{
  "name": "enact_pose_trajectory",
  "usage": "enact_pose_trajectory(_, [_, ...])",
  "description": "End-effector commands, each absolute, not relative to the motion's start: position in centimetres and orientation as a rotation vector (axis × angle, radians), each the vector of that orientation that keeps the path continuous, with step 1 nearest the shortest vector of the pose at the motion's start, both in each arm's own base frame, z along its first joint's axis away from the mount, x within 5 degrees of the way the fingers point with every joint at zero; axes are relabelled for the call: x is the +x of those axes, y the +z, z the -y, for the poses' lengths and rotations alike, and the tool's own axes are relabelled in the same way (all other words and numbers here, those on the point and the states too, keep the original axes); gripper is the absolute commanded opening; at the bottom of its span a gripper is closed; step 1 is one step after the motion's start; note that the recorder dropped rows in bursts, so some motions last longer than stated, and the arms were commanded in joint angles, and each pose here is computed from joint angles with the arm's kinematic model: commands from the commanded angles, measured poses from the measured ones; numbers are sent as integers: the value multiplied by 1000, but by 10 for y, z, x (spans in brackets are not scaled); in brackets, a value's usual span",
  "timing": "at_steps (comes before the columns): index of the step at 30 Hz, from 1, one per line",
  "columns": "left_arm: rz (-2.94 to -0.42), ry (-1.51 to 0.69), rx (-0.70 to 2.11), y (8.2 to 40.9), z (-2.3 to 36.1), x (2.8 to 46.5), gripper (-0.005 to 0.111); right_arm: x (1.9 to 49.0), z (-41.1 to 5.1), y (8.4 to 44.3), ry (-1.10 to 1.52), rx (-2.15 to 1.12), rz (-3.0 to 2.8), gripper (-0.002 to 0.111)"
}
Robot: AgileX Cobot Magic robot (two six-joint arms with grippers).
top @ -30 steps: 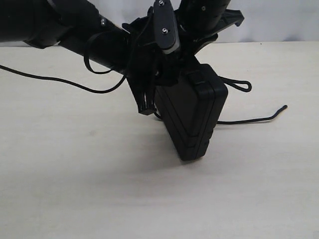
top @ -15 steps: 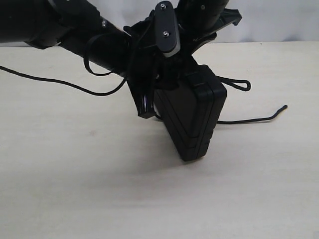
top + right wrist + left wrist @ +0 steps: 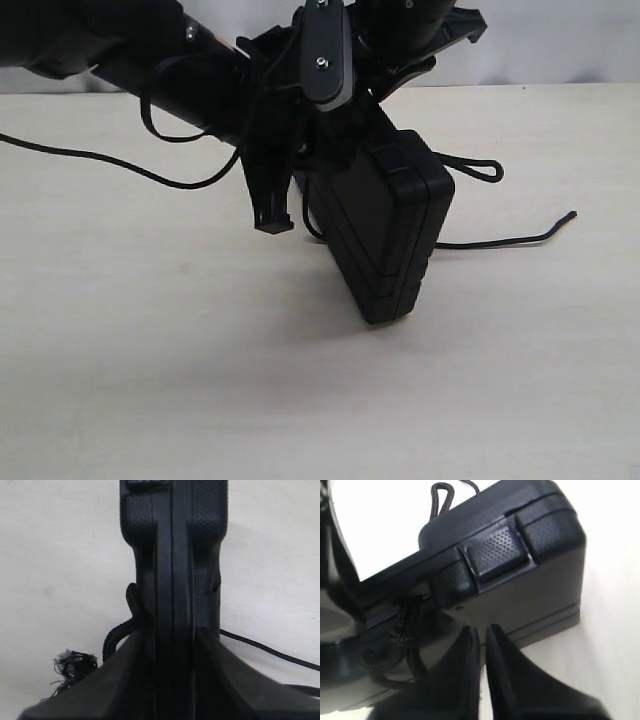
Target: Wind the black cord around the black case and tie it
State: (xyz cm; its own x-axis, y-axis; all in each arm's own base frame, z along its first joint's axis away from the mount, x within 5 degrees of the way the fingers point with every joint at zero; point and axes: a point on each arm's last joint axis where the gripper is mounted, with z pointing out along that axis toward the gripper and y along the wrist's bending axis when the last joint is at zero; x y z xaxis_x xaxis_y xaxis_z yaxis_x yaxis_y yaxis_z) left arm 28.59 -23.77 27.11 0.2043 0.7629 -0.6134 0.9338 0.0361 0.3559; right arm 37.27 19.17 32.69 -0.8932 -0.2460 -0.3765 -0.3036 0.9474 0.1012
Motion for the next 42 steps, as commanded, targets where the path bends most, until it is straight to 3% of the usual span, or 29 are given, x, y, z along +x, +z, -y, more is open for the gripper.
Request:
enact_pose_trajectory(1, [-1577,-239,1818,279,231,281,6,373,-192,329,229,-409,-2719,31])
enact_pose_trajectory(8, [-1650,-111,1797,278,222,287,6,375,-196,324,259,-406,-2737,31])
enact_pose_trajectory(18, [-1649,-124,1546,290,228,298,5,375,-196,324,259,-406,-2737,31])
enact_pose_trajectory(20, [-1653,-123,1568,288,227,297,0,375,-196,324,259,-406,-2737,31])
enact_pose_trajectory(29, [-1689,-119,1593,267,232,306,0,375,-195,324,256,-407,-2737,31])
enact_pose_trajectory(42, [-1738,-294,1461,259,244,308,0,375,-196,324,258,-412,-2736,31])
